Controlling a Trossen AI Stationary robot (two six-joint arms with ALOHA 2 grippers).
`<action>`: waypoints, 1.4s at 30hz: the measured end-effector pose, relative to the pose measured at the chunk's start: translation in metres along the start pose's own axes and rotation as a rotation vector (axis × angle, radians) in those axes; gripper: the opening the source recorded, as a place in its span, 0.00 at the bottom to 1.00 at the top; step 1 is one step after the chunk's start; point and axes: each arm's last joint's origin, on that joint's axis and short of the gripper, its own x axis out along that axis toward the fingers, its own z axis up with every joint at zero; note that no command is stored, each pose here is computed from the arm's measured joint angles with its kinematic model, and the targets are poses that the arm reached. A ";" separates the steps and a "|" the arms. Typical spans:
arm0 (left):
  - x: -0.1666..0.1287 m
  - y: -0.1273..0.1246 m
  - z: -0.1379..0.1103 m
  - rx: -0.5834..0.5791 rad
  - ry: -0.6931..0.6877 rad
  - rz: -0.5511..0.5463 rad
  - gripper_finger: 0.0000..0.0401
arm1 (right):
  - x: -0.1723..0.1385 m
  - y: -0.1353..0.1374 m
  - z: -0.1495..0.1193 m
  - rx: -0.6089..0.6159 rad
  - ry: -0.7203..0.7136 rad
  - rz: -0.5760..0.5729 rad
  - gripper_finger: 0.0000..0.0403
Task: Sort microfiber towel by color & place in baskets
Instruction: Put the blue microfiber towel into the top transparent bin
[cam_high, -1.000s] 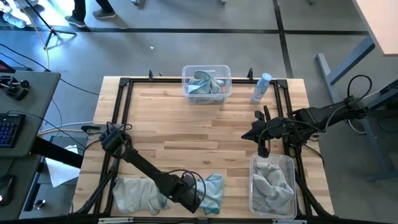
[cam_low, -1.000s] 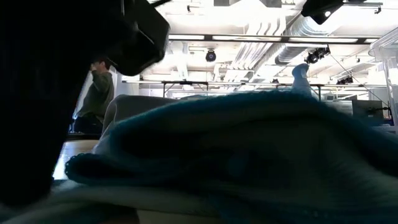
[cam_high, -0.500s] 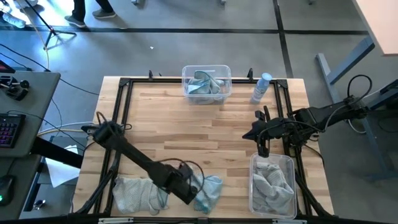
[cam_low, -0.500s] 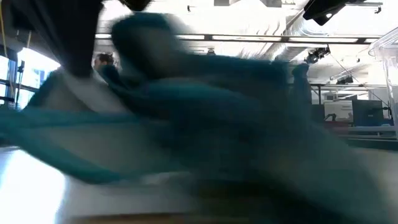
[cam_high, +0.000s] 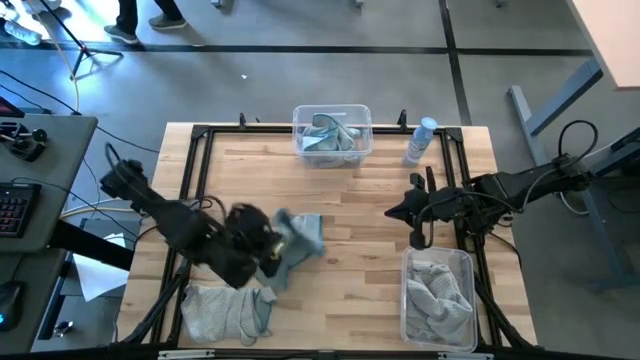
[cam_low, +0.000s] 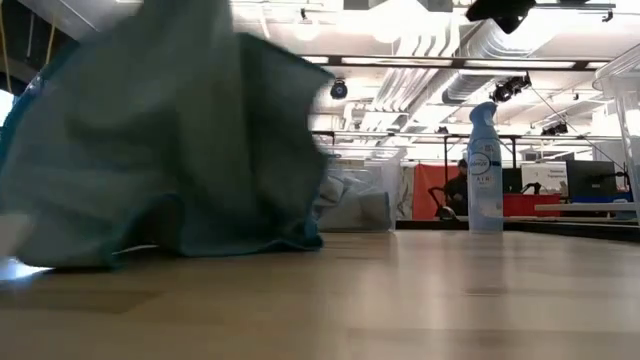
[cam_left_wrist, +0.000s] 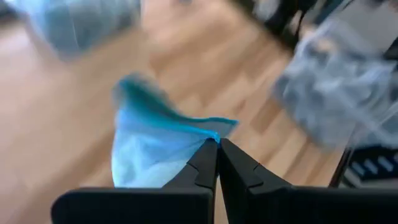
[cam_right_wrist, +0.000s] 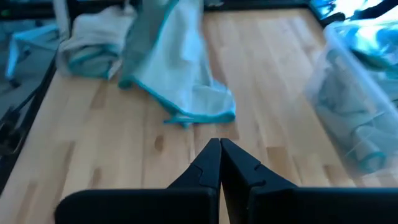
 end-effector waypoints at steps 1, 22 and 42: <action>-0.005 0.003 0.006 0.011 -0.040 -0.010 0.00 | 0.001 0.000 0.001 0.008 -0.014 -0.018 0.00; -0.065 0.060 0.132 0.301 -0.551 -0.262 0.00 | 0.086 -0.006 0.069 0.124 -0.594 -0.207 0.60; -0.014 0.073 0.154 0.491 -0.391 -0.335 0.00 | 0.181 -0.023 0.185 -0.069 -0.419 -0.372 0.76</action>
